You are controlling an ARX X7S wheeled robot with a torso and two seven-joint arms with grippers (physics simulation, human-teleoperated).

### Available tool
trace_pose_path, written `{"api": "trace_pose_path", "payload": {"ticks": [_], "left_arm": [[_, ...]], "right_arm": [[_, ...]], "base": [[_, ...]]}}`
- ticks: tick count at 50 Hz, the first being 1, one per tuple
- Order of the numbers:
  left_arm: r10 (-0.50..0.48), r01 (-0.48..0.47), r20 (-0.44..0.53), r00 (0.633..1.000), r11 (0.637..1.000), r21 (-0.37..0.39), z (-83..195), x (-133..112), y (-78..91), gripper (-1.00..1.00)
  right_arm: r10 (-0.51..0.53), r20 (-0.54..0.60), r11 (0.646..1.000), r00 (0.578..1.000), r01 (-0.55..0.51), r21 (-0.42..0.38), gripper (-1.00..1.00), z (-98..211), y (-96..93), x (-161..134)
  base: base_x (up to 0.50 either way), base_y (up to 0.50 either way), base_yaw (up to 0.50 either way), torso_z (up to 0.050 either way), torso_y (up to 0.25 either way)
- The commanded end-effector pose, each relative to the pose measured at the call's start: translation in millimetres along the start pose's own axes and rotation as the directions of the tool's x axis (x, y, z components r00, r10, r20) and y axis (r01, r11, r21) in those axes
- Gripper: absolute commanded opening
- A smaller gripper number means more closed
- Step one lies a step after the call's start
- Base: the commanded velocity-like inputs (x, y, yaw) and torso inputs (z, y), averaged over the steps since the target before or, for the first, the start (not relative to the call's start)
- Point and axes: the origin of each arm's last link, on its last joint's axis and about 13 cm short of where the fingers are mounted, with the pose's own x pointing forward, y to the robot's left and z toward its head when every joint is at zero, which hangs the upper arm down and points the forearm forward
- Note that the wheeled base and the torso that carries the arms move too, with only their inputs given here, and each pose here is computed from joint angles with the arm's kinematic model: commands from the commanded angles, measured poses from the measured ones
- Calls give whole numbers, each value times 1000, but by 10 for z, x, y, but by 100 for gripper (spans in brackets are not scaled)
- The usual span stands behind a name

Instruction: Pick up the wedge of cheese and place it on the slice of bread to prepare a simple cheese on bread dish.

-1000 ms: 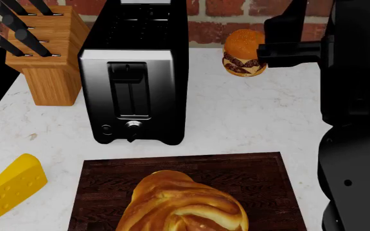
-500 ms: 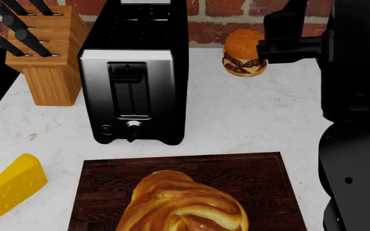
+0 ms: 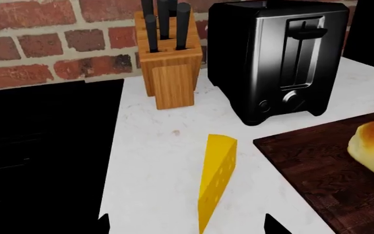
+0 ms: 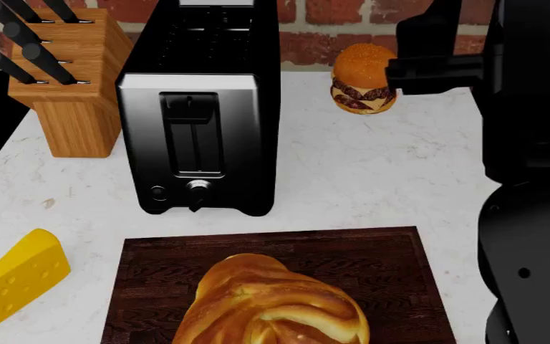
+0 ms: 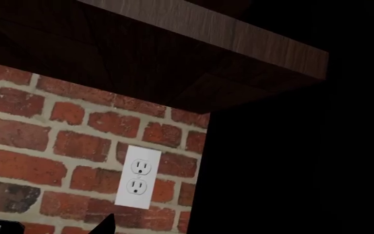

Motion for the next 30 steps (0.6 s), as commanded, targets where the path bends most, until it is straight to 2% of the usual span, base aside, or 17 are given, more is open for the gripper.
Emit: {"api": "trace_pose_path", "payload": {"ticks": [1,15,30], "left_arm": [[4,-4,3,1000,1000,20,36,156,-19,100],[2,-2,8,1000,1000,10,116,294,-82,100],[9,-9,-7,1000,1000,-1,-55,322,-42,100]], "right_arm": [[-3,2,1000,1000,3,-7,100,34,-20,-7],[-7,0,1000,1000,7,-12,100,33,-25,-27],[-11,-6,1000,1000,11,-20,100,20,-38,-52]], "base": [[0,0,0,0,0],[0,0,0,0,0],[0,0,0,0,0]]}}
